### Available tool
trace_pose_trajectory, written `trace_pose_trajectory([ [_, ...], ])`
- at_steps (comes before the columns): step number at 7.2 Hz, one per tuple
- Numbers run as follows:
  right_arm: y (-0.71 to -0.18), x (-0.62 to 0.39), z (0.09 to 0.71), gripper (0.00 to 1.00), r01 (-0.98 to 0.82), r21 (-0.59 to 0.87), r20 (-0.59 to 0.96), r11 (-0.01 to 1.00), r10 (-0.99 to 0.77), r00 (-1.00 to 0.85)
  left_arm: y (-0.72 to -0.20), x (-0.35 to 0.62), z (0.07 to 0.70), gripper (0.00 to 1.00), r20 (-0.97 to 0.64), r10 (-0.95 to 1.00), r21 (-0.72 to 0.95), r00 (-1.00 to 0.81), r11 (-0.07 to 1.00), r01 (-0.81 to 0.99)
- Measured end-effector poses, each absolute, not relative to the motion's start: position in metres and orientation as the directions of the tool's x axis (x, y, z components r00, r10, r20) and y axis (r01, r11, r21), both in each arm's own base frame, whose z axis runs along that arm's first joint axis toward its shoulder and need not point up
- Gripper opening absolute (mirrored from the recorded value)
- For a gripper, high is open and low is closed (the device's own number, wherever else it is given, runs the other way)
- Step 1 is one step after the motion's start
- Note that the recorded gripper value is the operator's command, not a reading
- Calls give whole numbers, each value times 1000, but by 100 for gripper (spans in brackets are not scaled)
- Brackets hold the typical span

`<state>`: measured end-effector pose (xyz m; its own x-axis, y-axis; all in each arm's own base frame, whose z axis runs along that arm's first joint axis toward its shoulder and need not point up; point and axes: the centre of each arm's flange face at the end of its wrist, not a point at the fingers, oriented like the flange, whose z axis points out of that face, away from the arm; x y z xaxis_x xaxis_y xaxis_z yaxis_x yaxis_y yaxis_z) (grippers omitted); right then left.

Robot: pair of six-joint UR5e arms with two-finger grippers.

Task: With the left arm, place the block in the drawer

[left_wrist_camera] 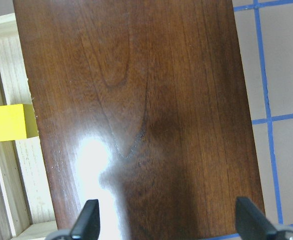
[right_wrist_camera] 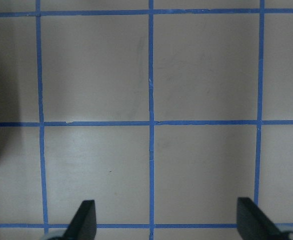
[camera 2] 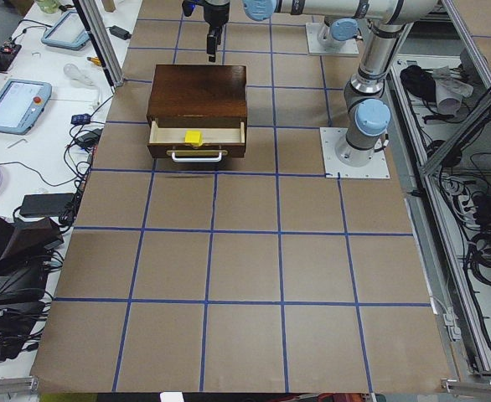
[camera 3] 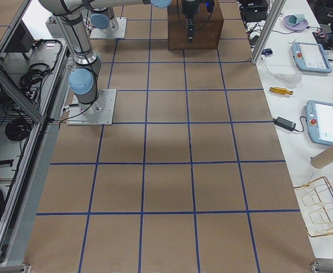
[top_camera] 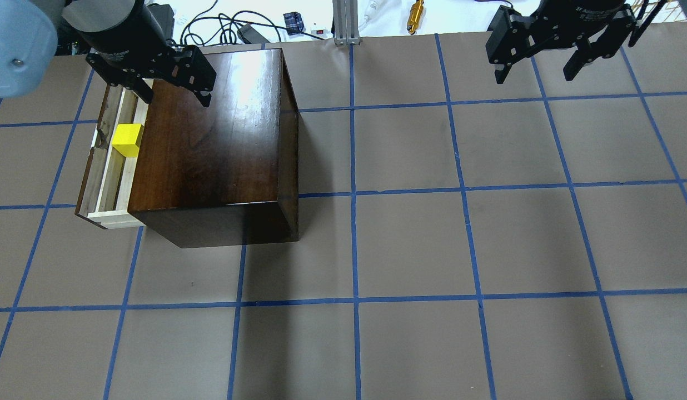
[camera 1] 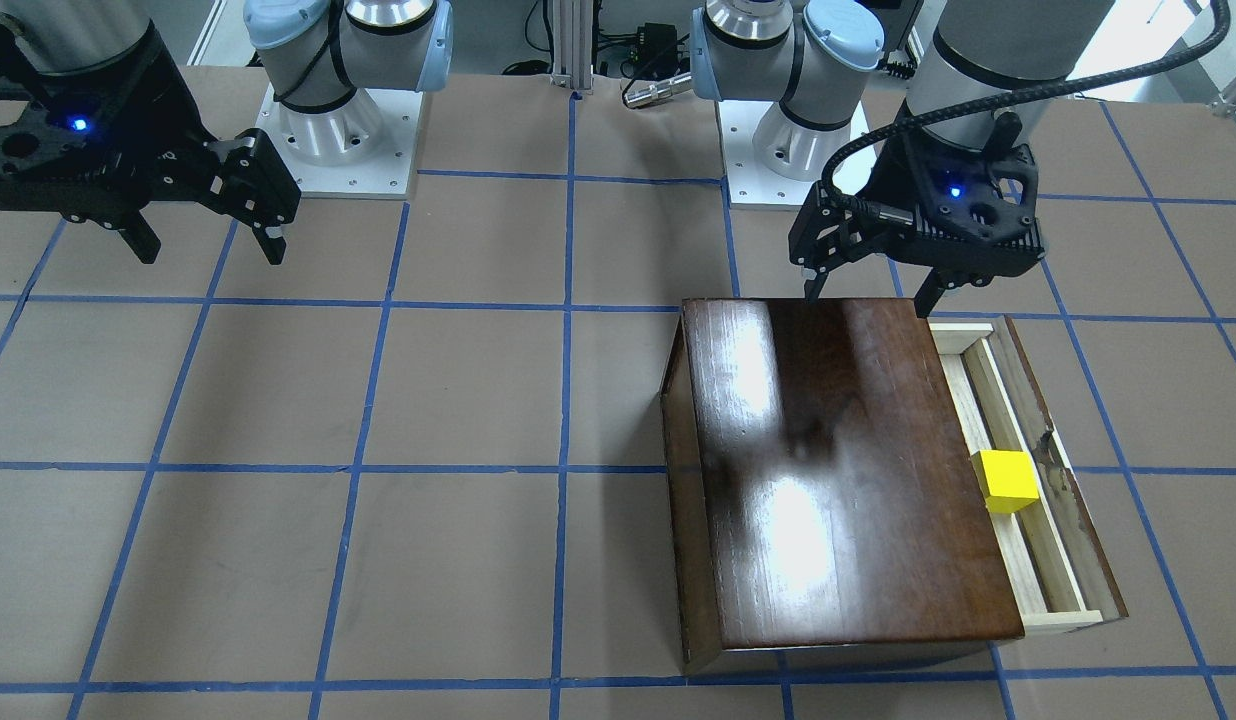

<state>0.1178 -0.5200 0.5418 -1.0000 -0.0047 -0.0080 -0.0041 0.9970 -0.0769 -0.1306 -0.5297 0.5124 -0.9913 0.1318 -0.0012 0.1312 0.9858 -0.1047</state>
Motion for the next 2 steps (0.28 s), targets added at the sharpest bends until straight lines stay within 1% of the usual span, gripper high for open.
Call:
trace_pose_trajectory([
  [2,-520,118,542,100,-4,-77,-8,997,-5,-1000,-529,-130,514,95,-2,133,-108,-991,985,132],
])
